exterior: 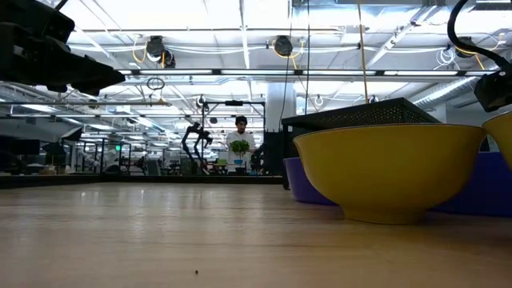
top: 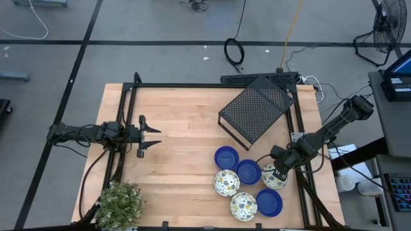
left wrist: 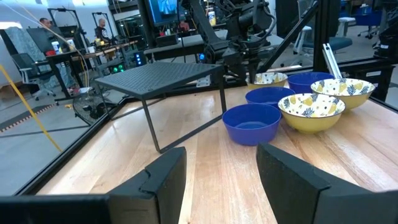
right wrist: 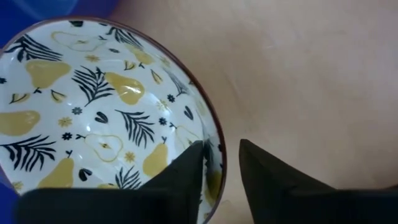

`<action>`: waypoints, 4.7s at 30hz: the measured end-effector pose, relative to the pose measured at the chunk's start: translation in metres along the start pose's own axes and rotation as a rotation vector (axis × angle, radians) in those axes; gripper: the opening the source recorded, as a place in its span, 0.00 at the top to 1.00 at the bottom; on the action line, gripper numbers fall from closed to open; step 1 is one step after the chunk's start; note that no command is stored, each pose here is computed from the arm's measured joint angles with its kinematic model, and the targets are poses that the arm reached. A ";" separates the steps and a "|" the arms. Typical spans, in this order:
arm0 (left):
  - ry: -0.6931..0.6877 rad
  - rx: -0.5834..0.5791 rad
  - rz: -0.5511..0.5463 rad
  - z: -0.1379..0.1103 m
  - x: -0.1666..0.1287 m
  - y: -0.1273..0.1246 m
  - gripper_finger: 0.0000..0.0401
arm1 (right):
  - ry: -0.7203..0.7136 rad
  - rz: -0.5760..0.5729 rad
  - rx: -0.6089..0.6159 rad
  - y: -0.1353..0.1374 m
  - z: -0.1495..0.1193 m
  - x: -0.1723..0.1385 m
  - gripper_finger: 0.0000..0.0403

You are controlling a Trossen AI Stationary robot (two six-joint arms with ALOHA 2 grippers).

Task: Pick & Place Mini bowls
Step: Put the top right patterned yellow bowl on the shelf

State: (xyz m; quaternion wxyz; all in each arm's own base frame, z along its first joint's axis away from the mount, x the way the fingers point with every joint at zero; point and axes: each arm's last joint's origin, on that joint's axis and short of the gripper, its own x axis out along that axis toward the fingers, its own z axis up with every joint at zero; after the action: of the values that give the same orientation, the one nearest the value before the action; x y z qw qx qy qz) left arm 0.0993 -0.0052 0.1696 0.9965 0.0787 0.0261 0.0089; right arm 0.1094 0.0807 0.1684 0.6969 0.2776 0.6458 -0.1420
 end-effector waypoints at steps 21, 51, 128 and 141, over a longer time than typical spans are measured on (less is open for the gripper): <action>0.000 0.000 0.000 0.000 0.000 0.000 0.51 | 0.018 0.051 -0.017 -0.002 -0.002 -0.006 0.99; 0.000 0.000 0.000 0.000 0.000 0.000 0.51 | -0.149 0.236 -0.023 -0.015 -0.005 -0.032 0.99; 0.001 0.000 0.000 0.000 0.000 0.000 0.51 | -1.199 0.456 -0.844 0.019 0.017 -0.101 0.99; 0.000 0.000 0.000 0.000 0.000 0.000 0.51 | -1.316 0.344 -0.841 0.015 0.030 -0.108 0.99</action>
State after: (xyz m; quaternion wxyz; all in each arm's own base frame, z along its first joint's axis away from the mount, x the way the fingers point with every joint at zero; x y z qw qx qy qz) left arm 0.0993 -0.0053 0.1695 0.9965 0.0787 0.0262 0.0087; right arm 0.1287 0.0581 0.2777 0.9934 -0.0534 0.0496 0.0881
